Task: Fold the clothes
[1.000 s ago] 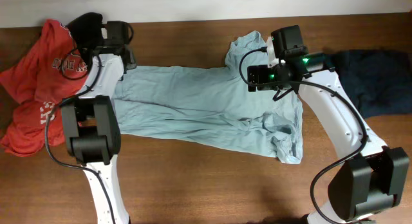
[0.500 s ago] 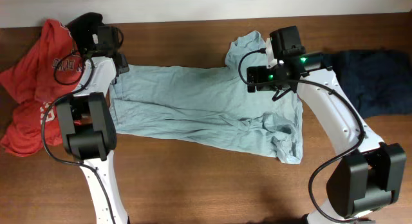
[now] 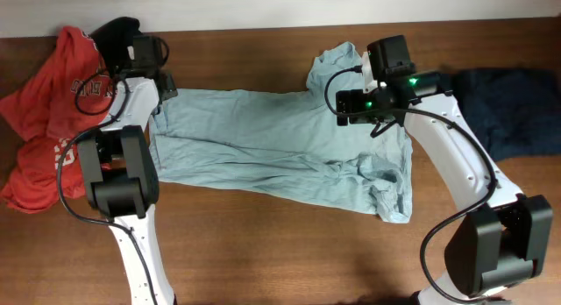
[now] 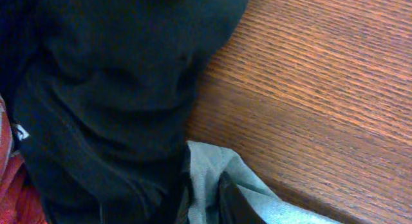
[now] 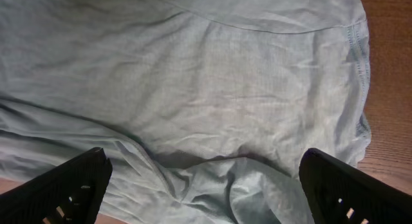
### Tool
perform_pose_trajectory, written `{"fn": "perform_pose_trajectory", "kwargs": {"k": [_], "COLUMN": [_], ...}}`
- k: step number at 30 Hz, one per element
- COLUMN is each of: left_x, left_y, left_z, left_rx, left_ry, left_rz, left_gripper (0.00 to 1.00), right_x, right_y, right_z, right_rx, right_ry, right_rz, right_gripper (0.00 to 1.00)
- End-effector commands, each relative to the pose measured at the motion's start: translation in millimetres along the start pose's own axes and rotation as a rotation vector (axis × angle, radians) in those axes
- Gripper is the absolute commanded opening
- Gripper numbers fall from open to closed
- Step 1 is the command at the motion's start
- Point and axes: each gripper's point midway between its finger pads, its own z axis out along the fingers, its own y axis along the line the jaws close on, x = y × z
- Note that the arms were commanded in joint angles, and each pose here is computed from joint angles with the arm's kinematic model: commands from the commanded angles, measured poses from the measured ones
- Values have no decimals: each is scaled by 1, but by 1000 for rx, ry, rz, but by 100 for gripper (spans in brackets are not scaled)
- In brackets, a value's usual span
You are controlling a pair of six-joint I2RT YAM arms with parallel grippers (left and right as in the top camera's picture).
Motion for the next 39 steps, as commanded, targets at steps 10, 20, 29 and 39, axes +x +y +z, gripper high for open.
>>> {"fn": "perform_pose_trajectory", "kwargs": {"k": [10,20,29,39], "left_x": [5,-35,-40,-15], "left_y": [0,4,0,-37], "left_z": [4,-33,-59,-74], "left_rx": [-8,-12,-7,14], "left_ry": [31,5,43,106], "left_rz": [7,1,27,115], "left_gripper": [7,1,1,1], "right_x": [-8,-5,-38,-120], "right_y": [-2,-3,1,-18], "right_z": [0,12,13,63], "right_rx": [11,14,-3,102], "right_ry": [-20,6,-128,-440], "right_rz": [-10,-8,-16,8], "right_gripper": [96,93,93,96]}}
